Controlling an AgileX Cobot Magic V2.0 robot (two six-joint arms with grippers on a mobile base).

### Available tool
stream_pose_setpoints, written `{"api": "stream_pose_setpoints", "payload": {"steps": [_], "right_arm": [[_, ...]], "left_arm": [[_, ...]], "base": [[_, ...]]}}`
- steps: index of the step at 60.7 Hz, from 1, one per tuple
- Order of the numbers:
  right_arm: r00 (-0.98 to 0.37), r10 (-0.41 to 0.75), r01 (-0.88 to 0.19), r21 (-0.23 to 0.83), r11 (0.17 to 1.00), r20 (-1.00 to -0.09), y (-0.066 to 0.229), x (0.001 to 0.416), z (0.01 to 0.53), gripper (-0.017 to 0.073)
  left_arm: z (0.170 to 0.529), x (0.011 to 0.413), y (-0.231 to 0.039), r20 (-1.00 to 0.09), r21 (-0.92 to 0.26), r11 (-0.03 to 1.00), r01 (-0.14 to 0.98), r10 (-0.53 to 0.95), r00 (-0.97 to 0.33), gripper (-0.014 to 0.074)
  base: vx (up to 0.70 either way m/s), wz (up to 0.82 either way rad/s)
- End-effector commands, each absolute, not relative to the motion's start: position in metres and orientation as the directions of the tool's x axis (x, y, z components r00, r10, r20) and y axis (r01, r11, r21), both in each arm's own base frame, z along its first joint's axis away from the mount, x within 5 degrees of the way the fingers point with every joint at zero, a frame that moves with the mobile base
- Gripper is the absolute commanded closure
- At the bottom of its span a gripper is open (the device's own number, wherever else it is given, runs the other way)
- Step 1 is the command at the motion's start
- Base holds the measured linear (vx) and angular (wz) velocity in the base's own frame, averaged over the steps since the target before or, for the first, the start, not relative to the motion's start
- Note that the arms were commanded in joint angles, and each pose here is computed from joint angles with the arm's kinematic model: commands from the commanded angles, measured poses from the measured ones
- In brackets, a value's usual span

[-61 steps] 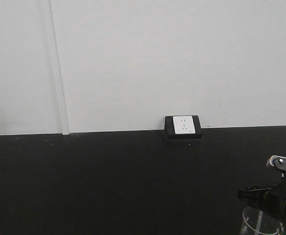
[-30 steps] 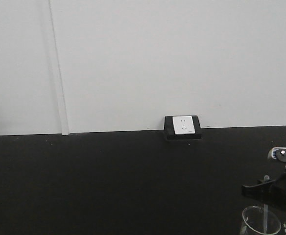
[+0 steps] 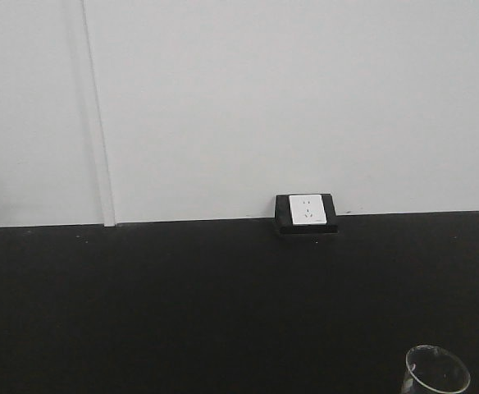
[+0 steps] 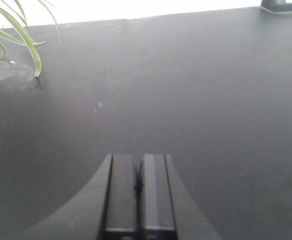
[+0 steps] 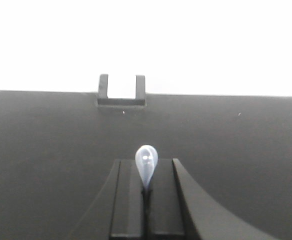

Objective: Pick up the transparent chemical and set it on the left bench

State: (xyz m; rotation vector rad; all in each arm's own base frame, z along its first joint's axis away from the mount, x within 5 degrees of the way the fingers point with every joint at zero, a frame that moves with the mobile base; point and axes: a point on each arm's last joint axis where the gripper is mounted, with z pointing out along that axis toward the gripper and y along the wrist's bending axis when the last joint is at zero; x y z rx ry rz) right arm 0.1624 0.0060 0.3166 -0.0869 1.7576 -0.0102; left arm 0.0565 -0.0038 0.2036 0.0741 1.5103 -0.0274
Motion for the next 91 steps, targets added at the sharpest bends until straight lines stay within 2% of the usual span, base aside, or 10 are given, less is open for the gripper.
{"api": "stream_pose_setpoints", "payload": {"steps": [1, 6, 23, 91], "right_arm": [[-0.066, -0.129, -0.044, -0.126, 0.991, -0.989, 0.005, 0.136, 0.325, 0.0564], [-0.063, -0.171, -0.056, -0.167, 0.984, -0.983, 0.005, 0.117, 0.315, 0.0564], [0.005, -0.166, -0.052, -0.166, 0.985, -0.986, 0.005, 0.091, 0.314, 0.0562], [0.009, -0.166, -0.052, -0.166, 0.985, -0.986, 0.005, 0.090, 0.314, 0.0562]], "left_arm": [[0.206, 0.055, -0.004, -0.990, 0.023, 0.998, 0.063, 0.014, 0.141, 0.0597], [0.206, 0.055, -0.004, -0.990, 0.023, 0.998, 0.063, 0.014, 0.141, 0.0597], [0.206, 0.055, -0.004, -0.990, 0.023, 0.998, 0.063, 0.014, 0.141, 0.0597], [0.206, 0.055, -0.004, -0.990, 0.023, 0.998, 0.063, 0.014, 0.141, 0.0597]], "base": [[0.00, 0.00], [0.00, 0.00], [0.00, 0.00], [-0.03, 0.01]]}}
